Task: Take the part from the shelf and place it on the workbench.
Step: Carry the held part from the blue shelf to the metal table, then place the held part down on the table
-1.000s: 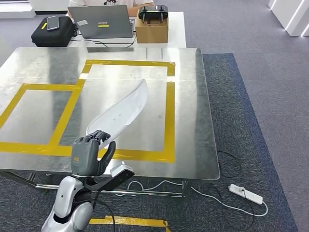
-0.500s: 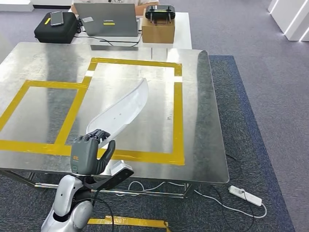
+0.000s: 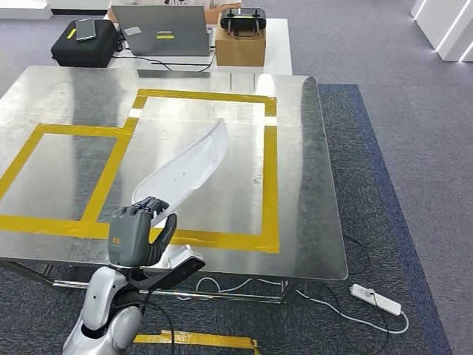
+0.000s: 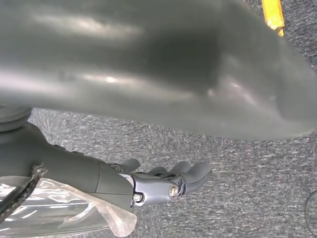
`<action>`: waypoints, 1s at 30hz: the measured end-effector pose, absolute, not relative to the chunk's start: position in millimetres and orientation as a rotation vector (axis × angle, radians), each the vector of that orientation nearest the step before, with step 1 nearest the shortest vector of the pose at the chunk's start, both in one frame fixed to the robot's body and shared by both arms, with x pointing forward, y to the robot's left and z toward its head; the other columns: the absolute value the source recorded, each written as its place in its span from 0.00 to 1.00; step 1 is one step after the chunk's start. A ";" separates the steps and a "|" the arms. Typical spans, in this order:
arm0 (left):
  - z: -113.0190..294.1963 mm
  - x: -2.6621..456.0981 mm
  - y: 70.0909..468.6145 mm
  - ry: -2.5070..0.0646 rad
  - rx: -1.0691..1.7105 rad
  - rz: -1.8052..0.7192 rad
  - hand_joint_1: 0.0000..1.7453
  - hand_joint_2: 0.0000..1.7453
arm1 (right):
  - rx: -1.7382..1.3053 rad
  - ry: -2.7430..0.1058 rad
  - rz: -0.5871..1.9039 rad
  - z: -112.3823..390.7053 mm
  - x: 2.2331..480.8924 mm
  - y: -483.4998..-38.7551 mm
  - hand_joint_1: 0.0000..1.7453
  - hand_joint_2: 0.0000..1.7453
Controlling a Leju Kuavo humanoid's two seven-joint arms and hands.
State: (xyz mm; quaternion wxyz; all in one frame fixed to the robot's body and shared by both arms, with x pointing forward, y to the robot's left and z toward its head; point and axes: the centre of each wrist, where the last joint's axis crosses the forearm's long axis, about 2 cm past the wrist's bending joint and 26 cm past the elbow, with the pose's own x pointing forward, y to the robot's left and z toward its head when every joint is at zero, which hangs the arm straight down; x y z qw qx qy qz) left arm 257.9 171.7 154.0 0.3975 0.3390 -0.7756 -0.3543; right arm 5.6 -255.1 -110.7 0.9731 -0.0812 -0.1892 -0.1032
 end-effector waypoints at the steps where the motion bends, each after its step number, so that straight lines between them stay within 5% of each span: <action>1: 154.1 258.0 171.7 -1.965 0.859 -0.897 0.97 1.00 | -0.164 -0.382 -0.208 -110.7 5.6 -255.1 0.00 0.00; 17: 148.6 268.1 173.9 -1.876 0.883 -0.929 0.97 1.00 | -0.162 -0.397 -0.194 -110.7 9.5 -257.0 0.00 0.00; 30: 84.6 303.4 266.2 -1.471 1.065 -0.814 0.97 1.00 | -0.148 -0.379 -0.191 -111.0 4.5 -256.4 0.00 0.00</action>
